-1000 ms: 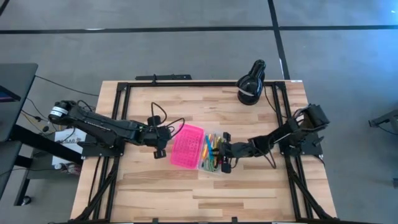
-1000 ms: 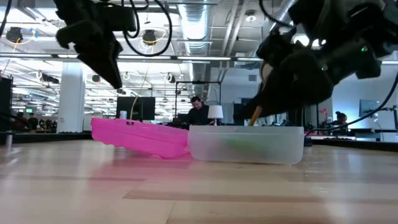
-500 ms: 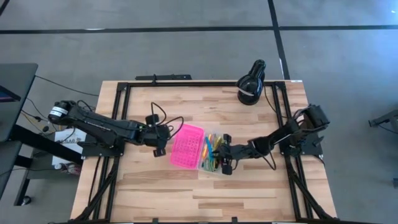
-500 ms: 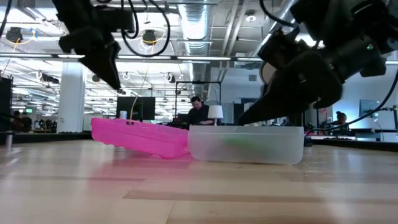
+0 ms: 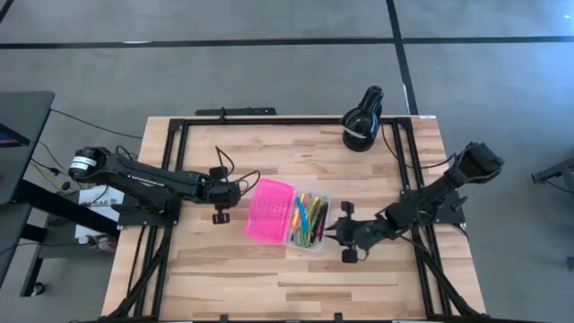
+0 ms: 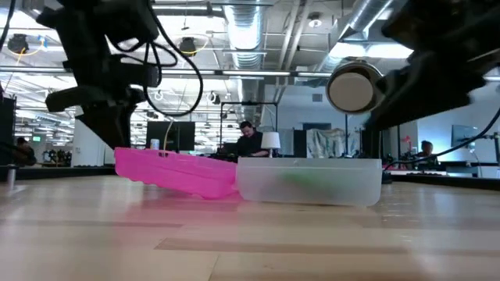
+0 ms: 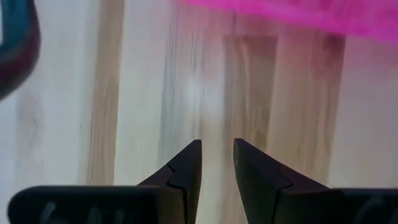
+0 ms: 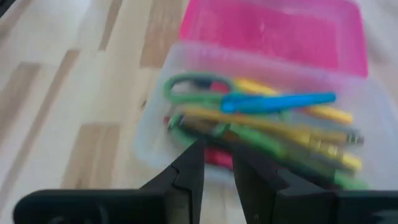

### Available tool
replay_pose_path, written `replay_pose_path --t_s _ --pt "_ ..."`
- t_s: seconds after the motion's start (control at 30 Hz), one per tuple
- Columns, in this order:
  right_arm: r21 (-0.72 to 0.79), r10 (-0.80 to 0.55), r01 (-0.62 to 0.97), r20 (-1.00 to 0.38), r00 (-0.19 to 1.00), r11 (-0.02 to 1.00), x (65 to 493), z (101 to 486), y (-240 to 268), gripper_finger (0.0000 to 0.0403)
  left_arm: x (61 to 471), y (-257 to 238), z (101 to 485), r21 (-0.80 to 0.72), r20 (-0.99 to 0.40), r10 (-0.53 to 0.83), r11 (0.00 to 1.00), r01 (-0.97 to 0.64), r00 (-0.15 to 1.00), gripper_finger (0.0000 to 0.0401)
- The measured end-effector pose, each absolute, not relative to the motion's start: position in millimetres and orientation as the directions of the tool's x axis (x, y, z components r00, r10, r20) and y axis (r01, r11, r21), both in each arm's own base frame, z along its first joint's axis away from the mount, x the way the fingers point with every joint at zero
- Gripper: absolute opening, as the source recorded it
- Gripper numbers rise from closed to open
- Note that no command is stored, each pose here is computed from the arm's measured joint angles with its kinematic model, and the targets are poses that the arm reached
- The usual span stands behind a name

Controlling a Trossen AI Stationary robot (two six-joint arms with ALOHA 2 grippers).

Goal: Pick & place school supplies into a supply box
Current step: Close the supply box

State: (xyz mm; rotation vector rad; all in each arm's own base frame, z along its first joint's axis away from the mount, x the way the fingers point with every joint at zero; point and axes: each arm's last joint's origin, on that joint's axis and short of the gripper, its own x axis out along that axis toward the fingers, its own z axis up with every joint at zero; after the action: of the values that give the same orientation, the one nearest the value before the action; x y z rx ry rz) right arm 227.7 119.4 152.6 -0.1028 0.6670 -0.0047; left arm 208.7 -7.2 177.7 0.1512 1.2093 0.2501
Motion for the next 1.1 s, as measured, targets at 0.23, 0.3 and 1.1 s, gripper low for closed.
replay_pose_path --t_s 0.23,0.3,1.1 --pt "-0.039 -0.075 0.069 -0.749 0.658 0.997 204 143 122 0.0077 216 16 176 0.182 -0.909 0.172 0.983 -0.010 0.380 0.0088" --pt "-0.036 -0.084 0.088 -0.769 0.634 0.995 201 140 124 0.0077 219 22 177 0.156 -0.896 0.137 0.988 0.011 0.422 0.0088" --pt "-0.098 -0.141 0.113 -0.867 0.478 0.989 221 112 87 0.0101 233 46 132 -0.006 -0.958 -0.039 0.993 0.117 0.284 0.0088"
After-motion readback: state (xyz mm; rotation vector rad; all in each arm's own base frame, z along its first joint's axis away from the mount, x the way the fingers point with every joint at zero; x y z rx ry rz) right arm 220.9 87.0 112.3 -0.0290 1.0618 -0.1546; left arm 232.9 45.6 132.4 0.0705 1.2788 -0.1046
